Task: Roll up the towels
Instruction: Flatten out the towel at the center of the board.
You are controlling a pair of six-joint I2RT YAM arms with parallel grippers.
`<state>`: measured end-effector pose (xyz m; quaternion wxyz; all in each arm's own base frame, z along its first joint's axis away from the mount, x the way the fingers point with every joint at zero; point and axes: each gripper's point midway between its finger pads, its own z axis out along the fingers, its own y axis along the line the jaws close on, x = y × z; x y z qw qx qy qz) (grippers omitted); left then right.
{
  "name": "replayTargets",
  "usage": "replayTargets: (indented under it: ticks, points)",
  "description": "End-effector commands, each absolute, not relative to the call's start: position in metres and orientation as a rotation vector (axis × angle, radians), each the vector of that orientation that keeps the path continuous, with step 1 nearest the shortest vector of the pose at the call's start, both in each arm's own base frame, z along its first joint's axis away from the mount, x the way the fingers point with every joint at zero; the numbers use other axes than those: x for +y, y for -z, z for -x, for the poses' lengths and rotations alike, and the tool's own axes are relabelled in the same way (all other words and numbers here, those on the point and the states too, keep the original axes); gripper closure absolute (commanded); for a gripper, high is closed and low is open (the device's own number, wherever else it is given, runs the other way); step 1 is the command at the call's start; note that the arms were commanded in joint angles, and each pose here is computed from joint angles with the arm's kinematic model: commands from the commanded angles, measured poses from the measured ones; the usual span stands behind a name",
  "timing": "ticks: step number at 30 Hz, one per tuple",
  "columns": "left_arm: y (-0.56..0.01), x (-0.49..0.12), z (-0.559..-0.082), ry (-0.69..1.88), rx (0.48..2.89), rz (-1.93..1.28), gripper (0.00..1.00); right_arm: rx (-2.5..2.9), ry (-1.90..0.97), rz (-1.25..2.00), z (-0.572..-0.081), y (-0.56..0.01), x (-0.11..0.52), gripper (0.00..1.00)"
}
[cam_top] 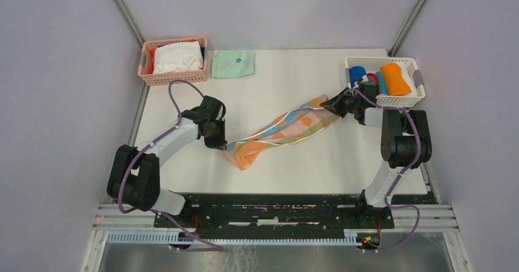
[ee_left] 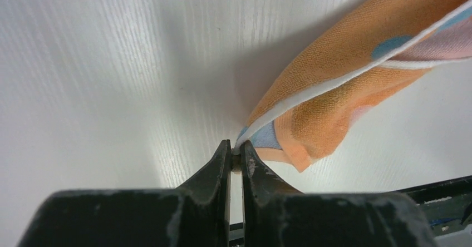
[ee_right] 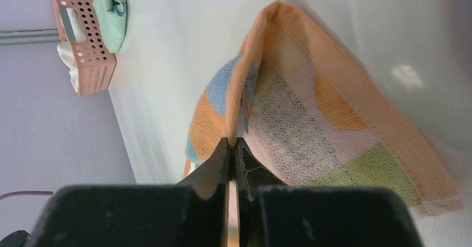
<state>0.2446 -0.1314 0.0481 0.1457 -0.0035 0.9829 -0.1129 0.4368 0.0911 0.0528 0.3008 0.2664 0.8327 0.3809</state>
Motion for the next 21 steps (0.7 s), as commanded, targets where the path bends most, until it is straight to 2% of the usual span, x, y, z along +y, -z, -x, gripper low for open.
replayTargets:
  ticks: [1,5,11,15,21]
  points:
    - [-0.098,-0.116,-0.289,0.193,2.645,0.044,0.97,2.088,-0.995,-0.599,-0.458,-0.124,0.083,0.94]
    - [-0.150,-0.094,-0.321,0.019,2.487,0.074,0.97,2.053,-0.970,-0.564,-0.459,-0.173,0.068,1.00]
    - [-0.246,-0.073,-0.346,-0.075,2.236,0.111,0.97,2.013,-0.943,-0.496,-0.436,-0.244,0.052,1.00]
    - [-0.295,-0.059,-0.335,-0.080,2.104,0.144,0.97,1.996,-0.888,-0.435,-0.405,-0.282,0.047,1.00]
    - [-0.339,-0.040,-0.287,-0.028,1.971,0.164,0.97,1.987,-0.848,-0.327,-0.342,-0.311,0.057,0.99]
